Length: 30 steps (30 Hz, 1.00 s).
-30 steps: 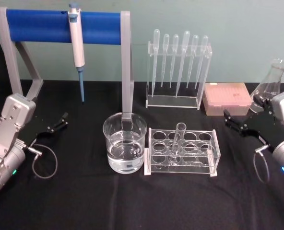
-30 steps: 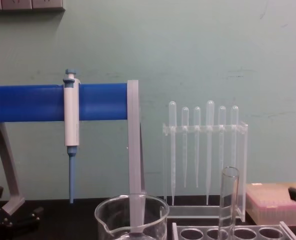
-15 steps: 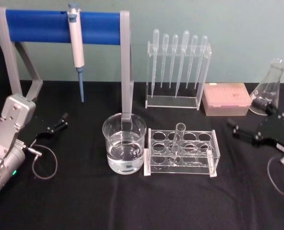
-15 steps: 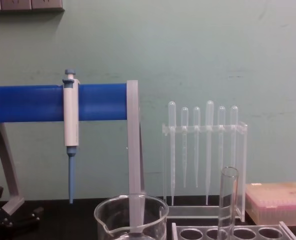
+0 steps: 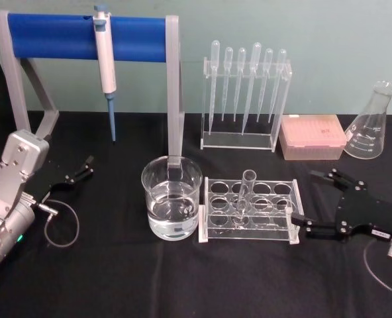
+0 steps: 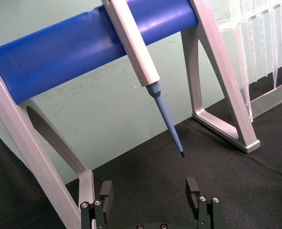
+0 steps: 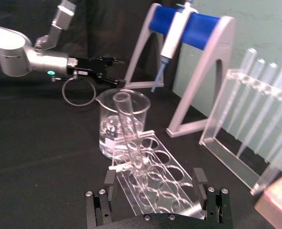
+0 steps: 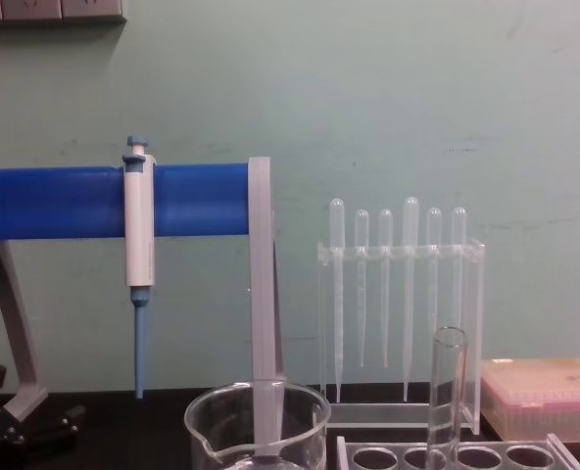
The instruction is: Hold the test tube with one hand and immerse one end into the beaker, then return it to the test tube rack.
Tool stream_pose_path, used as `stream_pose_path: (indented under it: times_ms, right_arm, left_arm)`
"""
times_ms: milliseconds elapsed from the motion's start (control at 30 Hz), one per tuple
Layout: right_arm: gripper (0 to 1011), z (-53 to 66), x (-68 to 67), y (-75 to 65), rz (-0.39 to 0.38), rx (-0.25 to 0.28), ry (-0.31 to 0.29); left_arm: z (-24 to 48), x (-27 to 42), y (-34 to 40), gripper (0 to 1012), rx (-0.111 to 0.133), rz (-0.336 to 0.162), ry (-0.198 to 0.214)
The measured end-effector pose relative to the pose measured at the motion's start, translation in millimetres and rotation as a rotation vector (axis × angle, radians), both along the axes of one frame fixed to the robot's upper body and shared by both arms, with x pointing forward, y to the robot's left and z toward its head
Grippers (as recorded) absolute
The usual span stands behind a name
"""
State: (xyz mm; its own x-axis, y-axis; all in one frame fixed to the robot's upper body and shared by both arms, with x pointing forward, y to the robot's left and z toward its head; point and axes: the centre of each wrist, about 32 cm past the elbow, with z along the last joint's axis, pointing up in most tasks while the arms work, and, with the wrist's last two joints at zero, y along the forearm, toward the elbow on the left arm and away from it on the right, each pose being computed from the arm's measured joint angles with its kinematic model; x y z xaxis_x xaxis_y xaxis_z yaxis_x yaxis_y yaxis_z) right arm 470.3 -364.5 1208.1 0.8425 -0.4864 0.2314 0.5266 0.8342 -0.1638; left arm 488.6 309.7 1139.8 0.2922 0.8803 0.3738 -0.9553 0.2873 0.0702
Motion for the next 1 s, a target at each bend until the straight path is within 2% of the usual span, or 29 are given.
stream_pose_path:
  times_ms: [200,500,867,1000]
  right_arm:
    - [1002,1.2,7.2,9.3,0.057,-0.007,-0.023]
    - [1003,-0.2,10.2,25.3,0.124,0.01,-0.022]
    - [1003,-0.3,20.2,44.7,0.146,0.004,-0.017]
    - [1002,-1.0,28.4,51.9,0.148,0.009,-0.002]
  left_arm:
    - [0.0,0.0,0.0,1000,0.0,0.0,0.0]
    - [0.0,0.0,0.0,1000,0.0,0.0,0.0]
    - [0.0,0.0,0.0,1000,0.0,0.0,0.0]
    - [0.0,0.0,0.0,1000,0.0,0.0,0.0]
